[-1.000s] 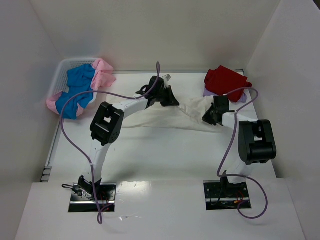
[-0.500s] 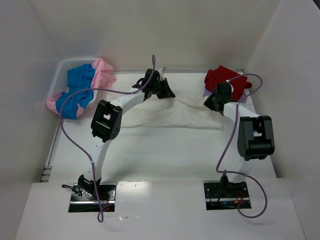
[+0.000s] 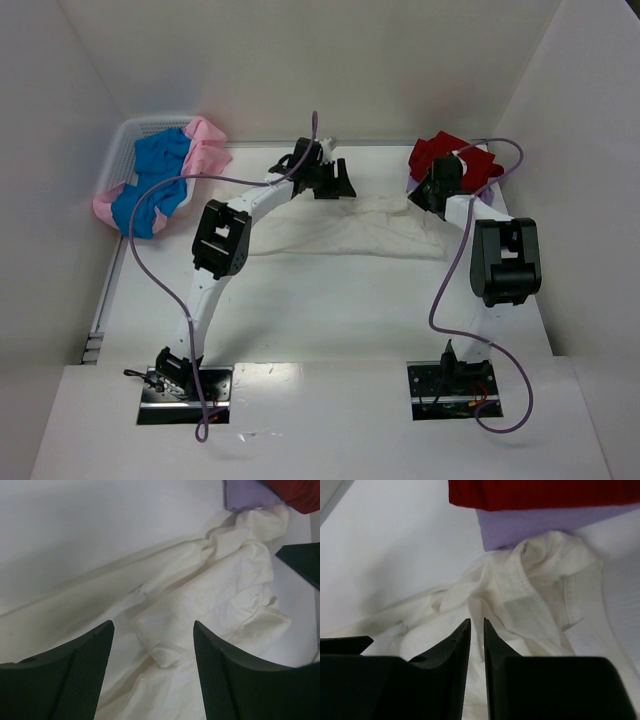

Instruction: Fold and stack the t-shirts

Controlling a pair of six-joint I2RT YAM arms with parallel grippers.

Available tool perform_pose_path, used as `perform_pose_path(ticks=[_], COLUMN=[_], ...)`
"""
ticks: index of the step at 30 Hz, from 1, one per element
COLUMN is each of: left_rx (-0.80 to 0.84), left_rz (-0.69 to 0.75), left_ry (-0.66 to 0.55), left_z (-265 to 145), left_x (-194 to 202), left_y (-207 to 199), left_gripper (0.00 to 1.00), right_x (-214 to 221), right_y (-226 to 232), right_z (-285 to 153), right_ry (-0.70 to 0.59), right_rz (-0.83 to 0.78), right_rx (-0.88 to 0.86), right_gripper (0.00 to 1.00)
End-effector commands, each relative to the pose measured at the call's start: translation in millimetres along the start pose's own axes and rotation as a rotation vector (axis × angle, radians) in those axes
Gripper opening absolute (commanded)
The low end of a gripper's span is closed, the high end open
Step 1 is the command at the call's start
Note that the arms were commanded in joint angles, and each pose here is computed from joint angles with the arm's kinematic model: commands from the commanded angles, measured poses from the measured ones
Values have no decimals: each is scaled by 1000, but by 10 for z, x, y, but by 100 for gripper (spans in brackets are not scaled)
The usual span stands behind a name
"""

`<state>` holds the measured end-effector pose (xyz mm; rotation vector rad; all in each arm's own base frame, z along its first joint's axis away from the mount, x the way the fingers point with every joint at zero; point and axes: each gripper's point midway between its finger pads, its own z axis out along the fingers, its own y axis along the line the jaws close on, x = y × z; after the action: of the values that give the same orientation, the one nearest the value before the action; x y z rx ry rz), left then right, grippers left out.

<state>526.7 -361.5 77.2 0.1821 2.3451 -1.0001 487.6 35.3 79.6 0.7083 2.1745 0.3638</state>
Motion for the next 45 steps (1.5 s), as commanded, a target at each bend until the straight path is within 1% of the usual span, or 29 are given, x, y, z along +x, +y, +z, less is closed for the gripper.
perform_pose_path(ticks=[1, 3, 5, 8, 9, 11, 12, 13, 14, 16, 18, 22, 25, 28, 30, 31, 33, 37, 42, 45], left_rx=[-54, -74, -94, -112, -118, -95, -82, -54, -29, -4, 9, 18, 38, 17, -5, -26, -52, -84, -111, -104], left_rz=[81, 76, 81, 102, 111, 140, 152, 178, 208, 237, 262, 272, 286, 266, 236, 221, 197, 189, 167, 157], left_ry=[-81, -95, -103, -109, -91, -84, -70, -36, -29, 4, 27, 84, 97, 129, 155, 142, 135, 125, 174, 178], left_z=[-351, -435, -595, -789, -821, -977, -1004, -997, -1025, -992, -939, -834, -766, -634, -538, -496, -439, -359, -203, -203], left_x=[-297, -321, -303, -285, -203, -169, -108, 43, 90, 278, 426, 755, 907, 1067, 1204, 1203, 1233, 1230, 1380, 1390], left_y=[-100, -55, -30, -82, -55, -162, -198, -293, -412, -579, -716, -805, -884, -797, -713, -659, -577, -485, -323, -339], left_gripper=[73, 75, 76, 76, 77, 77, 77, 77, 78, 78, 78, 77, 77, 77, 74, 72, 69, 67, 65, 65], right_x=[-586, -577, -563, -461, -451, -464, -436, -359, -328, -258, -102, 158, 314, 441, 532, 563, 545, 536, 516, 413], right_y=[346, 338, 413, 353, 328, 312, 292, 236, 231, 204, 146, 69, 41, 39, 25, 1, 100, 166, 249, 337], right_z=[-46, 16, 29, 25, -6, -134, -179, -220, -292, -410, -421, -420, -370, -305, -239, -184, -128, 11, 241, 315], right_ry=[-167, -148, -120, -73, -76, -91, -90, -83, -84, -83, -44, 11, 41, 72, 91, 102, 107, 112, 127, 112], right_rz=[-18, -16, -19, -8, -7, -7, -9, -16, -16, -17, -18, -14, -12, -12, -17, -17, -23, -32, -43, -44], right_rx=[-99, -110, -138, -112, -103, -97, -96, -92, -102, -114, -118, -117, -110, -103, -97, -88, -111, -116, -113, -125], right_gripper=[22, 22, 22, 22, 22, 22, 22, 22, 22, 22, 22, 19, 19, 19, 19, 18, 18, 16, 15, 15])
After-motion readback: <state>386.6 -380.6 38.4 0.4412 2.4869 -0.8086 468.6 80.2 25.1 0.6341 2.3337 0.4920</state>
